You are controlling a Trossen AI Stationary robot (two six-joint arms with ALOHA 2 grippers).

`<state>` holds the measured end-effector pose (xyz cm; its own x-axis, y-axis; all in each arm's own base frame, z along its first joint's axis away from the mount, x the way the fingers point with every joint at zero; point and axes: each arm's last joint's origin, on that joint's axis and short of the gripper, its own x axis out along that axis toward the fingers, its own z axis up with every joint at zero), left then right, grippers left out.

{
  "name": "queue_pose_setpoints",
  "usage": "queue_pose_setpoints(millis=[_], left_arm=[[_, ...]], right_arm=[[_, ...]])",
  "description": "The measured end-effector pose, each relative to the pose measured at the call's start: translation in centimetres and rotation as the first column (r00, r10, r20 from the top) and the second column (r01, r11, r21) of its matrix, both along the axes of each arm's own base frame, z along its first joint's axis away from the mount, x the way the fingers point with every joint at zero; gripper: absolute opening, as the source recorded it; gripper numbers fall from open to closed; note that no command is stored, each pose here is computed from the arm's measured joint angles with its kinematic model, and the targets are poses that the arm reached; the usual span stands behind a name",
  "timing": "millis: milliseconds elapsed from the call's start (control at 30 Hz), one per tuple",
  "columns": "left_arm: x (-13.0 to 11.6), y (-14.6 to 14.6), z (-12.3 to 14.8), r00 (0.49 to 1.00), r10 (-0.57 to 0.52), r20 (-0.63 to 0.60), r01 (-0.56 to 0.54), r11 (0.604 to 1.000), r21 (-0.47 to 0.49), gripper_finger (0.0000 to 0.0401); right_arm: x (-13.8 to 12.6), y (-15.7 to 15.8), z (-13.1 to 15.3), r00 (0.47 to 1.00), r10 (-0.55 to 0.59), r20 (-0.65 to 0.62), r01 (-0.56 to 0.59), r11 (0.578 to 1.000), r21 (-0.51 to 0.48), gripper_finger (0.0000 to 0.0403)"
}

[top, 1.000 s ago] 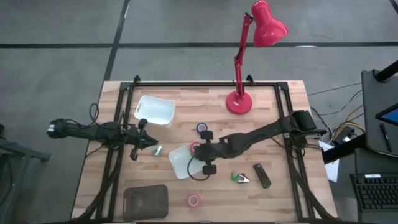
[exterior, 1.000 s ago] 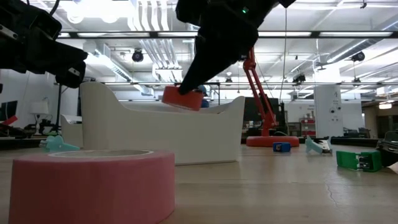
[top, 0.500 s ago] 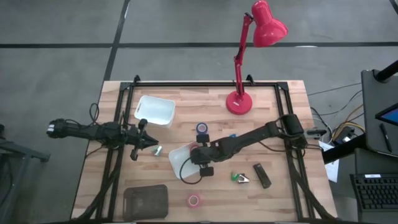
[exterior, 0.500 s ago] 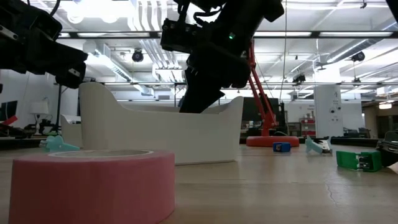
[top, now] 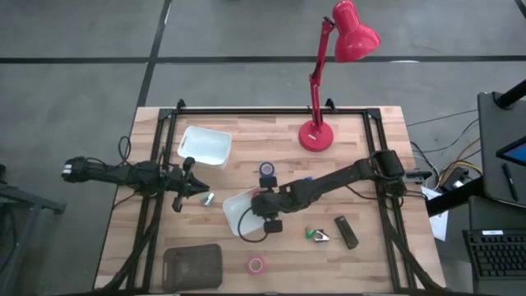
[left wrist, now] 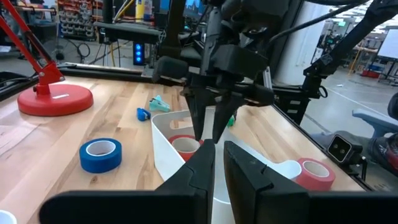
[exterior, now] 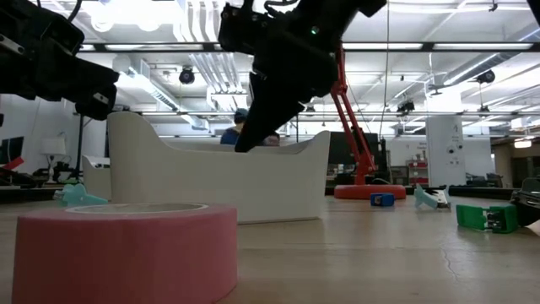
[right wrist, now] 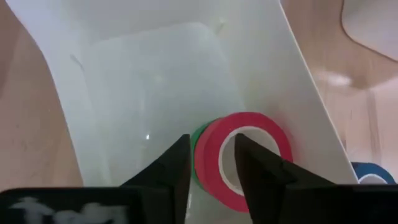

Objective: Pick and place Stapler, Stapler remover, tape
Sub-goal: Put the pink tape into the bottom white bin

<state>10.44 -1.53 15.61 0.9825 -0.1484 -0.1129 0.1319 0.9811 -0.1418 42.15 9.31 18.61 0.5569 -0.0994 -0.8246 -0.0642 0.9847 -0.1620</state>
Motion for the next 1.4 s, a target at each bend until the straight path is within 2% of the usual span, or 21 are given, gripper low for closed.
queue_pose_setpoints(millis=[133, 400, 667, 1000, 1167, 1400], left_arm=[[0.0, 0.0, 0.0, 1.000, 0.000, 0.000, 0.000, 1.000, 0.000, 0.0039], [0.0, 0.0, 0.0, 1.000, 0.000, 0.000, 0.000, 1.000, 0.000, 0.0039], [0.0, 0.0, 0.0, 1.000, 0.000, 0.000, 0.000, 1.000, 0.000, 0.0039], [0.0, 0.0, 0.0, 1.000, 0.000, 0.000, 0.000, 1.000, 0.000, 0.0039], [0.0, 0.0, 0.0, 1.000, 0.000, 0.000, 0.000, 1.000, 0.000, 0.0039], [0.0, 0.0, 0.0, 1.000, 0.000, -0.002, 0.000, 1.000, 0.000, 0.0039]], right_arm=[[0.1, 0.4, 0.8, 1.000, 0.022, 0.003, -0.022, 0.999, 0.031, 0.0147], [-0.1, 3.2, 2.5, 0.988, 0.146, 0.041, -0.152, 0.955, 0.254, 0.0158], [-0.8, 7.0, 2.6, 0.978, 0.186, 0.096, -0.206, 0.931, 0.300, 0.0146], [-1.6, 9.0, 1.9, 0.993, 0.089, 0.082, -0.115, 0.909, 0.400, 0.0139], [-1.1, 9.8, 0.7, 0.998, 0.050, 0.038, -0.062, 0.872, 0.486, 0.0139], [-0.1, 10.3, -0.6, 1.000, -0.018, -0.016, 0.023, 0.830, 0.558, 0.0144]])
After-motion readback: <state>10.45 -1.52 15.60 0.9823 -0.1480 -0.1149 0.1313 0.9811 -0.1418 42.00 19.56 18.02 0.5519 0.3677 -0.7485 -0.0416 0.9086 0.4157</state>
